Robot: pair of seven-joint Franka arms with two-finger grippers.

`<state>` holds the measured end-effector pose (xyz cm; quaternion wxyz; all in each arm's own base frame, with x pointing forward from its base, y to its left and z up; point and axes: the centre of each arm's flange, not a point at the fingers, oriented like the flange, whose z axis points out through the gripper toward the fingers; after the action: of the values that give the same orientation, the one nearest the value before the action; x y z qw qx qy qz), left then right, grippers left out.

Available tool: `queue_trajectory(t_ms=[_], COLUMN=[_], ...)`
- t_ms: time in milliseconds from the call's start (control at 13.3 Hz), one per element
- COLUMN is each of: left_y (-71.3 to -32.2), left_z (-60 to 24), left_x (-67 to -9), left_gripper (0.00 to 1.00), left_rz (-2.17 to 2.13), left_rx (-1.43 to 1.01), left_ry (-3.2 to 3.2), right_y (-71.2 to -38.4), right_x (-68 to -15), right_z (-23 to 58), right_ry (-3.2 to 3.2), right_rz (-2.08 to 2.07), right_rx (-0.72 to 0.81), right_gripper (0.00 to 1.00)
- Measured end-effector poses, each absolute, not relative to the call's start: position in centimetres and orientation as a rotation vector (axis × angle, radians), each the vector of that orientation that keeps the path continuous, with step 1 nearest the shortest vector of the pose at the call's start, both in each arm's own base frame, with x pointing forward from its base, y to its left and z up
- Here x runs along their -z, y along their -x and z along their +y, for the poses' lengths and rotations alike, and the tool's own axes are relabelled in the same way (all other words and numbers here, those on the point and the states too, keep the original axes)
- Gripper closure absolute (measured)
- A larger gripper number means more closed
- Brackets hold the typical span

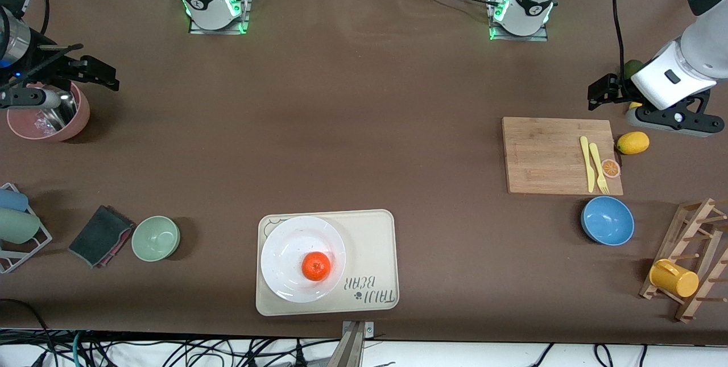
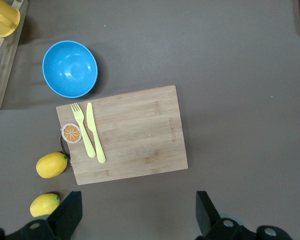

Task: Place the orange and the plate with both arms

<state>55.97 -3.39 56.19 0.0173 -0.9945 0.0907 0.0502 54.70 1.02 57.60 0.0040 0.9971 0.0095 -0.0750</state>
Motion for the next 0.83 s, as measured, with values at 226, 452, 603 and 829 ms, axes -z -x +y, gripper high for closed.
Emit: queue_trajectory(t_ms=[226, 452, 603, 829], left_y=[-56.0, -56.0, -56.0, -56.0], left_z=[-3.4, -3.4, -3.4, -3.4], left_x=[-56.2, -56.2, -56.2, -56.2], left_gripper=[0.00, 0.00, 0.00, 0.00], left_rz=[0.282, 0.283, 0.283, 0.283], left_rx=[-0.155, -0.154, -0.154, -0.154], left_ry=[3.090, 3.090, 3.090, 3.090], right_y=[-55.4, -55.9, -56.0, -56.0], right_x=[-56.4, -56.4, -56.5, -56.5], right_z=[0.7, 0.5, 0.4, 0.4], right_ry=[-3.121, -3.125, -3.125, -3.126], right_rz=[0.019, 0.011, 0.006, 0.005], right_rx=[0.257, 0.211, 0.200, 0.195], right_gripper=[0.00, 0.00, 0.00, 0.00])
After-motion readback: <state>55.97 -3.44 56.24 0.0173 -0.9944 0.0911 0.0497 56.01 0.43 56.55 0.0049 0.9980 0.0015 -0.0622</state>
